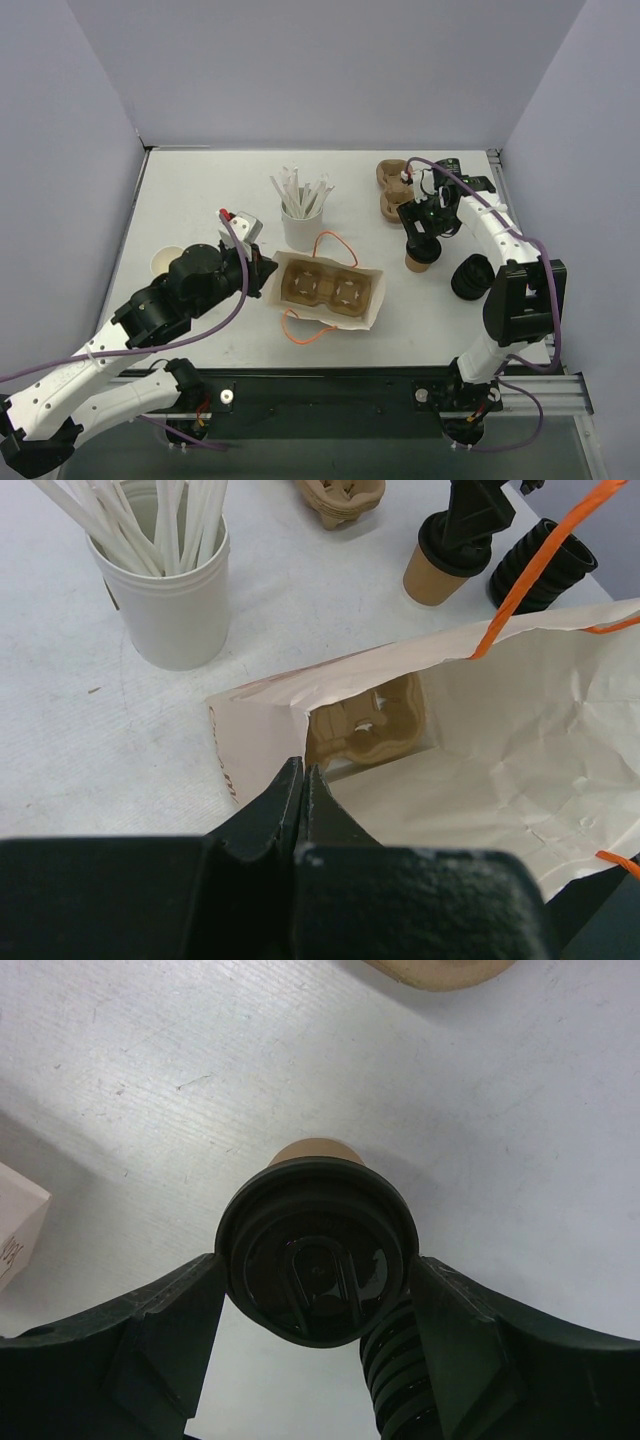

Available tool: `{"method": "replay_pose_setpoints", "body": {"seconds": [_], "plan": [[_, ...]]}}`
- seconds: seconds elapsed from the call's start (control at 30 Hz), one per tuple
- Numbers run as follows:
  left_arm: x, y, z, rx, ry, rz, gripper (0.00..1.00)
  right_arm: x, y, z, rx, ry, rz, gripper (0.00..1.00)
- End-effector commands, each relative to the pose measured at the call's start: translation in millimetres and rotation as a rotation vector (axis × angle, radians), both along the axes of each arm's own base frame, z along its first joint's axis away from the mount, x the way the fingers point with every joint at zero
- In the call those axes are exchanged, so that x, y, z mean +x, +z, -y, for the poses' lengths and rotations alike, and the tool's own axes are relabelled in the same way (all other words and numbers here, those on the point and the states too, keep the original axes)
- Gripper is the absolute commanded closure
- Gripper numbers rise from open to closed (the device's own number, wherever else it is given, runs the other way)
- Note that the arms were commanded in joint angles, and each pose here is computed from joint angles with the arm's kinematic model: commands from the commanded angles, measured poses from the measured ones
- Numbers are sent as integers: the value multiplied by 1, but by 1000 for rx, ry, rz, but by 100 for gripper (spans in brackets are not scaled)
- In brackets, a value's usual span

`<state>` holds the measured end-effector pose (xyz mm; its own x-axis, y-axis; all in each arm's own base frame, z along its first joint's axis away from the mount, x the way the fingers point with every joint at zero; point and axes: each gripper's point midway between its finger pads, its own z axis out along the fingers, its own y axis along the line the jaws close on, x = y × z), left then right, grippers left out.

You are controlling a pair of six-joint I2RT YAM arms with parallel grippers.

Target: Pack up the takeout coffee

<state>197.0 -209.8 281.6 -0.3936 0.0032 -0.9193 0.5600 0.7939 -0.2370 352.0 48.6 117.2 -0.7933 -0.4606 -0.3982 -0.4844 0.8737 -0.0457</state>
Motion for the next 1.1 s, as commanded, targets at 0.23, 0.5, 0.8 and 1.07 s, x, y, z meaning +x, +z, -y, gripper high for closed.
{"method": "replay_pose_setpoints", "body": {"seconds": [0.23, 0.5, 0.8, 1.07], "plan": [[0, 27, -4, -69, 13, 44, 100, -10, -3, 0, 15, 12, -46, 25], [0, 28, -6, -71, 20, 43, 100, -17, -11, 3, 0, 12, -72, 25], [0, 29, -7, -73, 19, 47, 100, -20, -23, 8, -33, -6, -106, 26], [0, 28, -8, -71, 23, 47, 100, -11, -12, 11, -62, -25, -66, 28]]}}
